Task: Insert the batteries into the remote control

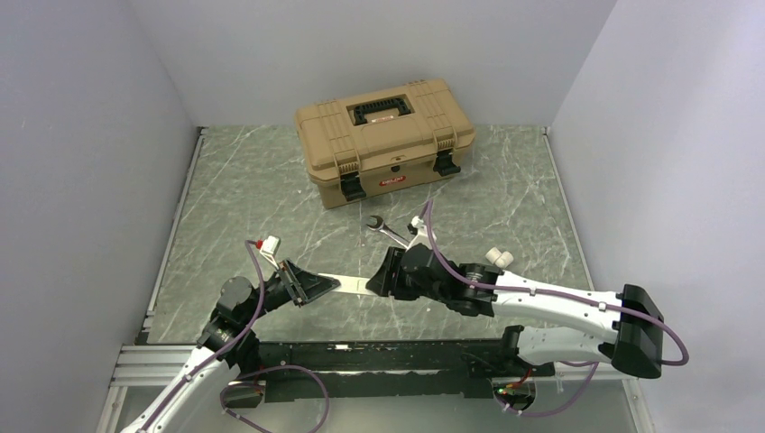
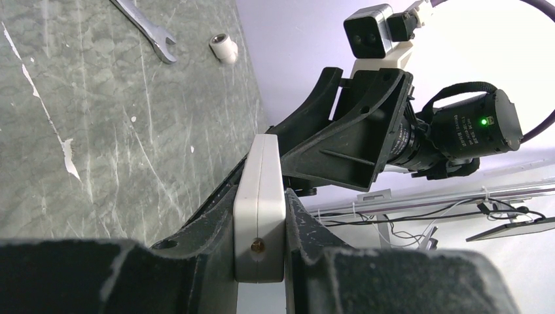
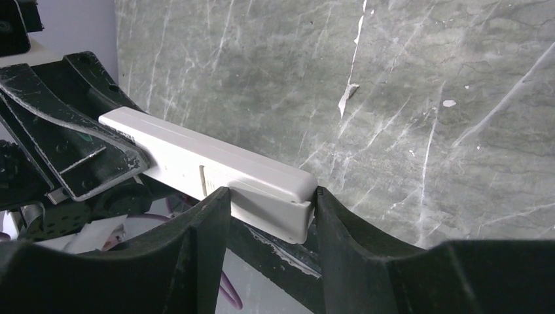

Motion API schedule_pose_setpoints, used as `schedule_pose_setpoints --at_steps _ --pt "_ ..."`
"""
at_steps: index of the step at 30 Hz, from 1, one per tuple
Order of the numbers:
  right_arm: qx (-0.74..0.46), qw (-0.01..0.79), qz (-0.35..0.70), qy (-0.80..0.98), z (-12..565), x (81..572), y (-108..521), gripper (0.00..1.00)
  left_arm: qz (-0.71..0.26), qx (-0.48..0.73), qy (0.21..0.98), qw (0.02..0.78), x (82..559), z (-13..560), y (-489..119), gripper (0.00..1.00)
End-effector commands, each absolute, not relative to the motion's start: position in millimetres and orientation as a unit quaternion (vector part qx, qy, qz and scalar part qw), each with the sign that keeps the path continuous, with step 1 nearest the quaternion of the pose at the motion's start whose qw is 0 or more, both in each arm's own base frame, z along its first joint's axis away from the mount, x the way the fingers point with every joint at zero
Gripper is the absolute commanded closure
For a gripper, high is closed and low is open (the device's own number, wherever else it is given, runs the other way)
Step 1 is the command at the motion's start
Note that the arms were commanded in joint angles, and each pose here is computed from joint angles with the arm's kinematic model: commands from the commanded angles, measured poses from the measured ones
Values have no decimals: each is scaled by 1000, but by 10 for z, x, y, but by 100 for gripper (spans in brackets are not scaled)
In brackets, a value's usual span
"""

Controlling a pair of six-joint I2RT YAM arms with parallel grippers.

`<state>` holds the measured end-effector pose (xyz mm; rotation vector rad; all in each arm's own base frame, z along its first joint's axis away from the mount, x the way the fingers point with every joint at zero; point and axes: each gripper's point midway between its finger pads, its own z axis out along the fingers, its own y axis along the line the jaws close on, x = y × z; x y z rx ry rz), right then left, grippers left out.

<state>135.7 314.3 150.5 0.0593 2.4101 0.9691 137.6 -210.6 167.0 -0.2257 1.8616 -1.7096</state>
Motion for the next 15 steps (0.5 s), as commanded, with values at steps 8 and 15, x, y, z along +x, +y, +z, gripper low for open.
schedule_pose_setpoints --at_steps 8,15 --pt "27 285 367 885 1573 1367 3076 47 -667 -68 679 299 1319 1718 -2130 100" --pt "28 290 366 884 1619 1364 3021 38 -666 -69 680 299 1319 1710 -2129 100"
